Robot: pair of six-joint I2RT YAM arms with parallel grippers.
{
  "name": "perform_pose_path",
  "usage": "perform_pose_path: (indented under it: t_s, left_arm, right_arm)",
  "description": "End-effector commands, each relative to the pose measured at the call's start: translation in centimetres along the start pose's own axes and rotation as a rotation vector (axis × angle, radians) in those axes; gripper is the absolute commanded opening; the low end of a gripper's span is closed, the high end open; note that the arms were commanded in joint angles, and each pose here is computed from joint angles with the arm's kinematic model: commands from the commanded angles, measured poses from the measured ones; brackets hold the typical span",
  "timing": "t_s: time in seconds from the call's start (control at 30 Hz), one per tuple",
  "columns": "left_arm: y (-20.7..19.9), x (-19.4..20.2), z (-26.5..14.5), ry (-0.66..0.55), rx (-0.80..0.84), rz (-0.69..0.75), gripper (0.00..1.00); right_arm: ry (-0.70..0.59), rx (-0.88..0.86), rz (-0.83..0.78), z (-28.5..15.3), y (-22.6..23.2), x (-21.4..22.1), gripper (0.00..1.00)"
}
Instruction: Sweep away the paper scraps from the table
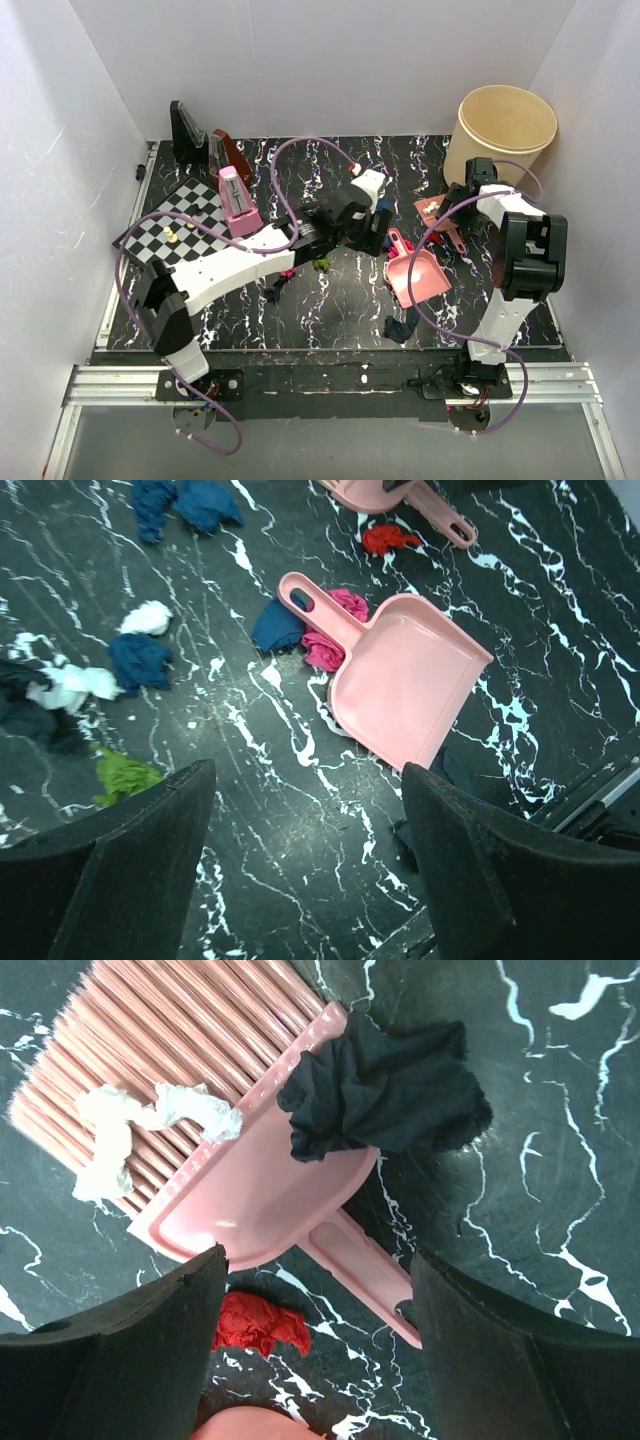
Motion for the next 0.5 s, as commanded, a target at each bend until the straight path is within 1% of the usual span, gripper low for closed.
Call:
perform_pose_path:
  t_s: [0.0,0.03,0.13,0.37,0.43,0.47]
  left_arm:
    - [2.2,-1.1,-2.8,-0.060,-0.051,0.028,0.75]
    - [2.8,-1.1,-3.1,-0.073,-0.076,0.036,0.75]
    - [4.4,-0.9,-3.6,-0.106,-0.135,0.061,0.75]
    - [7.1,0.6,-3.5,-0.193,-0.159,0.062,0.75]
    - [7.9,1.0,-3.4,-0.215,-0.170,0.079,0.75]
    - [8.3,1.4,-3.3,-0.219,-0.184,0.091,0.75]
  right_arm:
    - [0.112,0.003,-0.038,0.7,-0.1,0.9,0.79]
    - [0.126,0.005,-0.043,0.8,-0.1,1.3,0.77]
    - [0.134,0.022,-0.048,0.5,-0.6,2.2,0.77]
    - [0.170,0.068,-0.077,0.5,-1.4,4.0,0.76]
    - [0.158,0.062,-0.081,0.2,-1.2,4.2,0.74]
    - [0.151,0.051,-0.080,0.0,-1.1,4.2,0.70]
Point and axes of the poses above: each gripper's point midway between its finger pads, its own z axis out along the fingers, its own y axis along the line the jaws close on, x = y × z, the point moved 3 cm from there along -z, back along the fingers, and after that the axes turned 9 degrees about -z, right-handed, at the moved point
